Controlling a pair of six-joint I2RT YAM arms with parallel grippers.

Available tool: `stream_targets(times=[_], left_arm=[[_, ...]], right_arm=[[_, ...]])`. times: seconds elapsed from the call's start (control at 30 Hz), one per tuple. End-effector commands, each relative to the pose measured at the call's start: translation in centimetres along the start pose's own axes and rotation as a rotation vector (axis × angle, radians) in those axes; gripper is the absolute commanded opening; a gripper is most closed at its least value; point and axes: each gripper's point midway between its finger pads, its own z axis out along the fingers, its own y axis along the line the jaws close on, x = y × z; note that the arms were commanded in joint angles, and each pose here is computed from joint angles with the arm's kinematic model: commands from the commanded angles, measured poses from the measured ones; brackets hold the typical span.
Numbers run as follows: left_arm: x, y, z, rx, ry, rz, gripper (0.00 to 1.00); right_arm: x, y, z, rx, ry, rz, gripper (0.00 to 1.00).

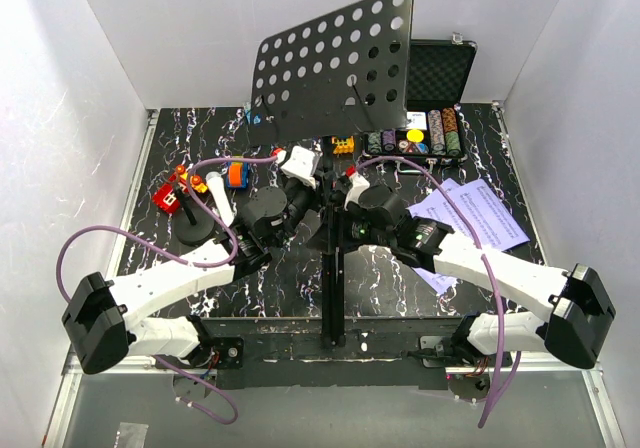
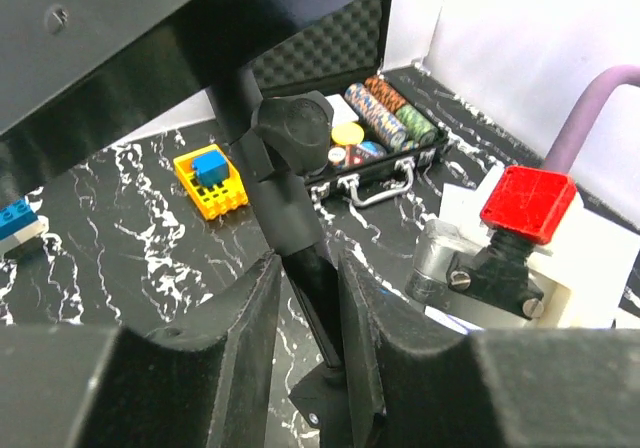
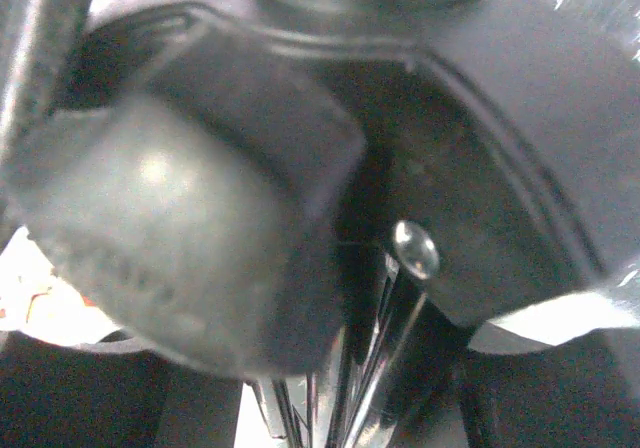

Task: Pack up the instrument practice props

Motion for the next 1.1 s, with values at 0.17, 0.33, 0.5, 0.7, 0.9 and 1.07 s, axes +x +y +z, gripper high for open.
stream_targets(times=[0.17,0.33,0.5,0.7,0.9,1.07], left_arm=[[5.4,5.1,-1.2,-0.184,0.126,0.14,0.0],[7.4,5.9,-1.6,-0.218,0.151,0.155,0.0],[8.1,5.7,-1.3,-0.214,0.156,0.162,0.0],[8.9,5.1,-0.1,-0.189,0.163,0.195,0.0],[11.0,4.0,1.5,-0.145,0.181,0.224,0.0],[13.3,3.5,2.4,-0.127,0.209,0.237,0.0]], right_arm=[[-1.7,11.0,-4.9,-0.473,-0.049,-0.007,0.01],[-0.9,9.2,-3.7,-0.417,-0.043,-0.016,0.01],[-0.1,7.7,-2.3,-0.389,-0.035,0.0,0.01],[0.6,6.3,-0.7,-0.381,-0.036,0.036,0.01],[1.6,4.0,1.0,-0.352,-0.069,0.088,0.01],[2.8,2.0,2.3,-0.307,-0.045,0.104,0.01]])
